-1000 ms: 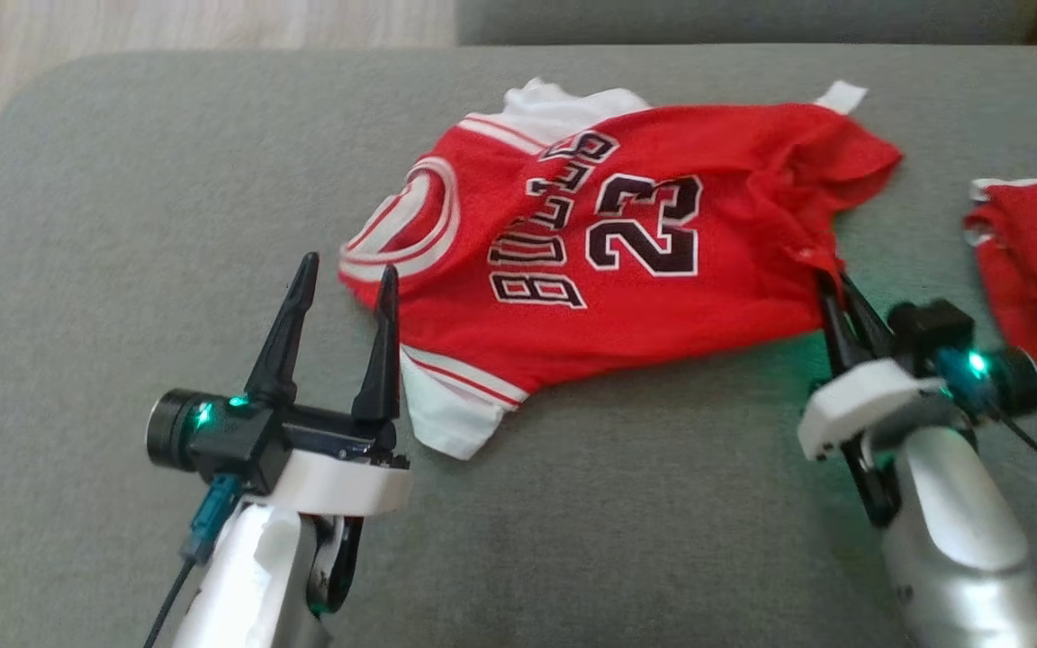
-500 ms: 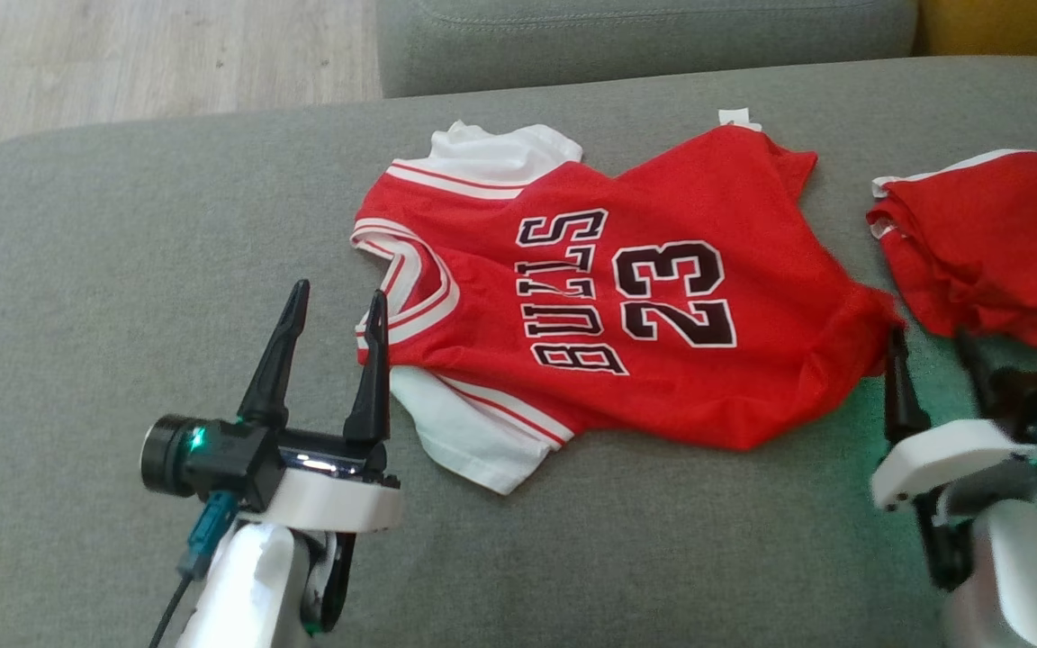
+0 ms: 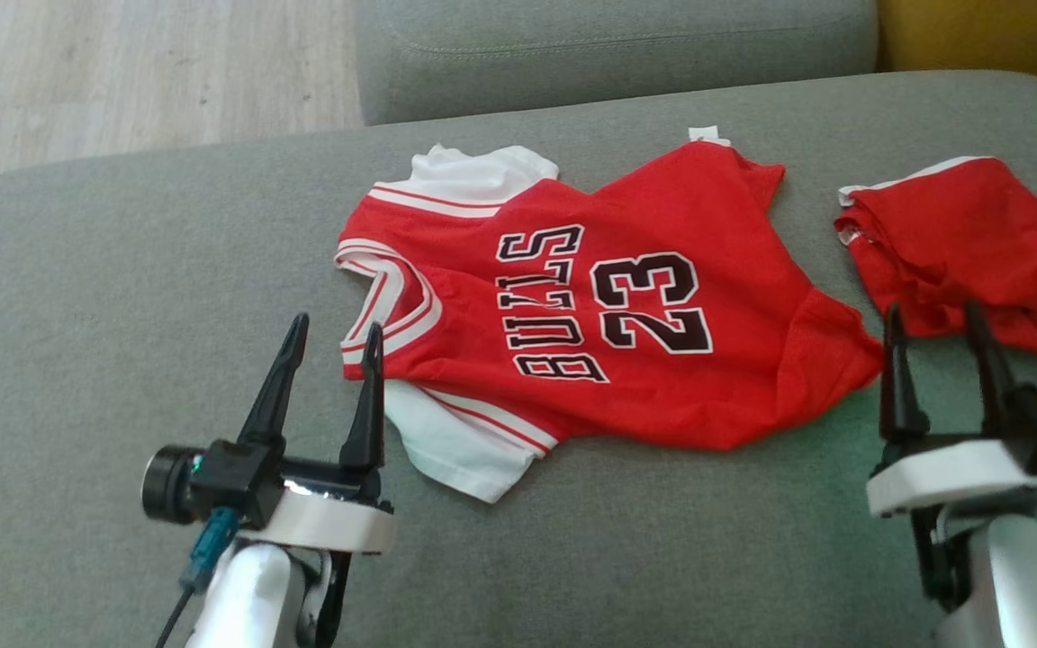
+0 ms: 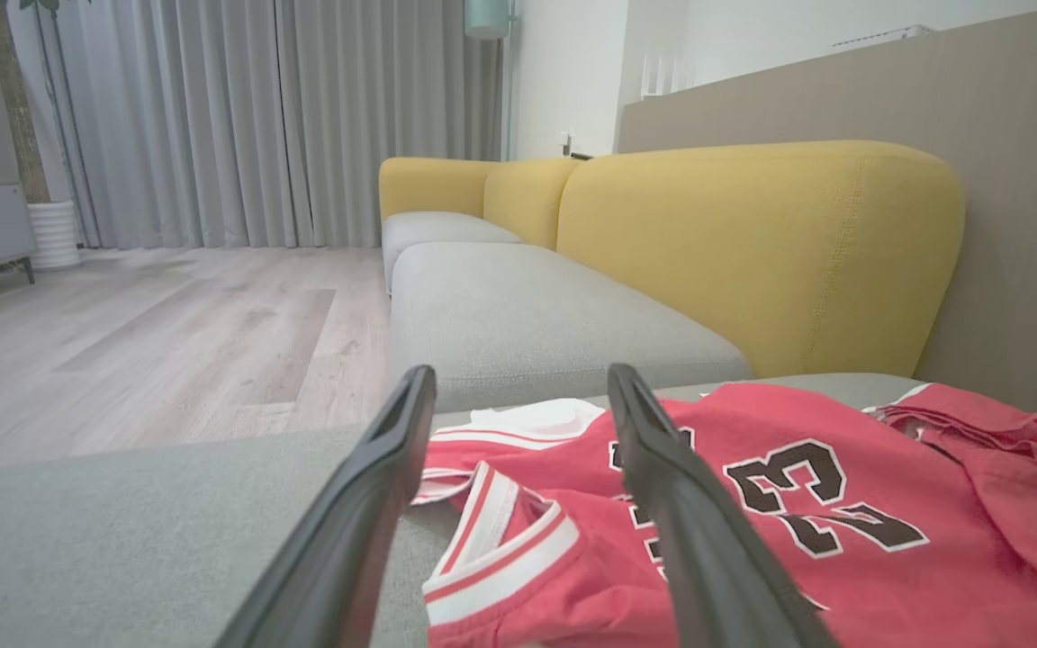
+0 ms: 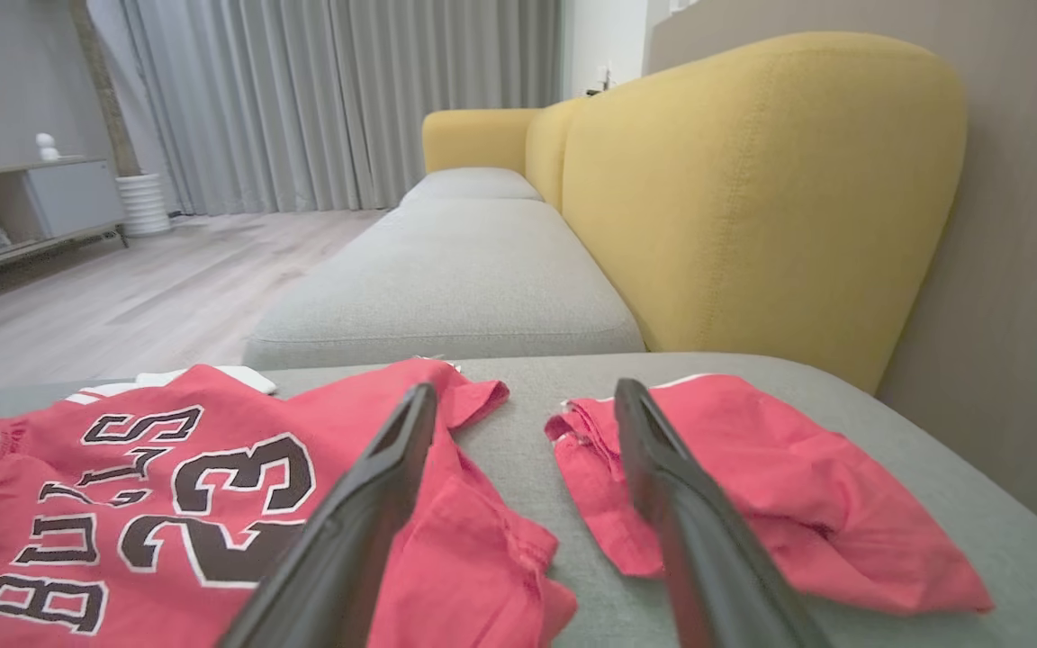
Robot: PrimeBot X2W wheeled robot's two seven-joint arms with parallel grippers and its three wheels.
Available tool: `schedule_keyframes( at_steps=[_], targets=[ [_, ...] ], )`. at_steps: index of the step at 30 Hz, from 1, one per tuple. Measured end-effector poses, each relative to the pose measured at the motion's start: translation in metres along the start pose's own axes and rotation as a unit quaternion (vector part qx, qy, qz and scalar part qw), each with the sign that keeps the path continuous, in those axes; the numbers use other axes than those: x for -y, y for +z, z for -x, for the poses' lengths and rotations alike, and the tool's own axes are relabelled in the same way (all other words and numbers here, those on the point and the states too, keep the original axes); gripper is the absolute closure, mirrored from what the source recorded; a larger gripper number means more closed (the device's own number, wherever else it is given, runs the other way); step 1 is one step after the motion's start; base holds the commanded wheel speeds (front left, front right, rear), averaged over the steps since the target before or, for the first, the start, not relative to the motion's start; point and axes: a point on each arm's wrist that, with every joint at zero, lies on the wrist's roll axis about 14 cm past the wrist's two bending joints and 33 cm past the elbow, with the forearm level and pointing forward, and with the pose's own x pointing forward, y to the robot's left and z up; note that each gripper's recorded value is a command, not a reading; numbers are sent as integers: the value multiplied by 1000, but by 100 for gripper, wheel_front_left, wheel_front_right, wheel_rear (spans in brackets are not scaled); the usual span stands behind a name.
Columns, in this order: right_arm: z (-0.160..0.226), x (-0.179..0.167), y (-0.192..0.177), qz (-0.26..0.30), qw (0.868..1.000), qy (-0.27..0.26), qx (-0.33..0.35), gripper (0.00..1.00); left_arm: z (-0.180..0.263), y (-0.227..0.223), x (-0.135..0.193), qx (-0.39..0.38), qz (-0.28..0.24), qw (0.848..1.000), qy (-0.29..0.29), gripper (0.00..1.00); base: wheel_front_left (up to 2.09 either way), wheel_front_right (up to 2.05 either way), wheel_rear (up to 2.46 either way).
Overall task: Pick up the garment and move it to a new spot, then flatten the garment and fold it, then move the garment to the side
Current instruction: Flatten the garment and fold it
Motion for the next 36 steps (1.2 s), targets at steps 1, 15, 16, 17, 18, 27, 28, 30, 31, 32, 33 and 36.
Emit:
schedule_keyframes(
  at_steps=[1,15,16,17,18,27,28,30,31,32,33,36],
  targets=[
    [3,-2,0,-5,1000,2,1,0,0,-4,0,-6,2,1000,1,0,0,0,0],
    [15,-5,-16,-12,1000,6,-15,0,11,-81,-5,-178,-20,984,-10,0,0,0,0],
    [15,-5,-17,-12,1000,6,-17,0,13,-91,-5,-202,-23,979,-11,0,0,0,0],
    [15,-5,-18,-13,1000,6,-19,0,16,-99,-7,-222,-25,975,-10,0,0,0,0],
    [15,-4,-20,-16,1000,4,-21,0,17,-105,-8,-239,-27,971,-9,0,0,0,0],
    [12,-2,-27,-19,999,0,-31,0,7,-126,-21,-295,-42,954,-1,0,0,0,0],
    [11,-1,-26,-19,999,-1,-29,0,6,-127,-18,-297,-41,954,-7,0,0,0,0],
    [9,1,-25,-18,999,-4,-26,0,4,-129,-12,-298,-37,953,-21,0,0,0,0],
    [9,1,-25,-18,999,-4,-26,0,4,-129,-12,-298,-37,953,-21,0,0,0,0],
    [9,2,-25,-18,999,-6,-26,0,4,-130,-7,-300,-28,953,-30,0,0,0,0],
    [9,3,-26,-18,999,-7,-27,0,4,-131,-4,-301,-25,953,-35,0,0,0,0],
    [8,4,-27,-18,999,-8,-29,0,6,-134,2,-307,-22,950,-48,0,0,0,0]
  ],
)
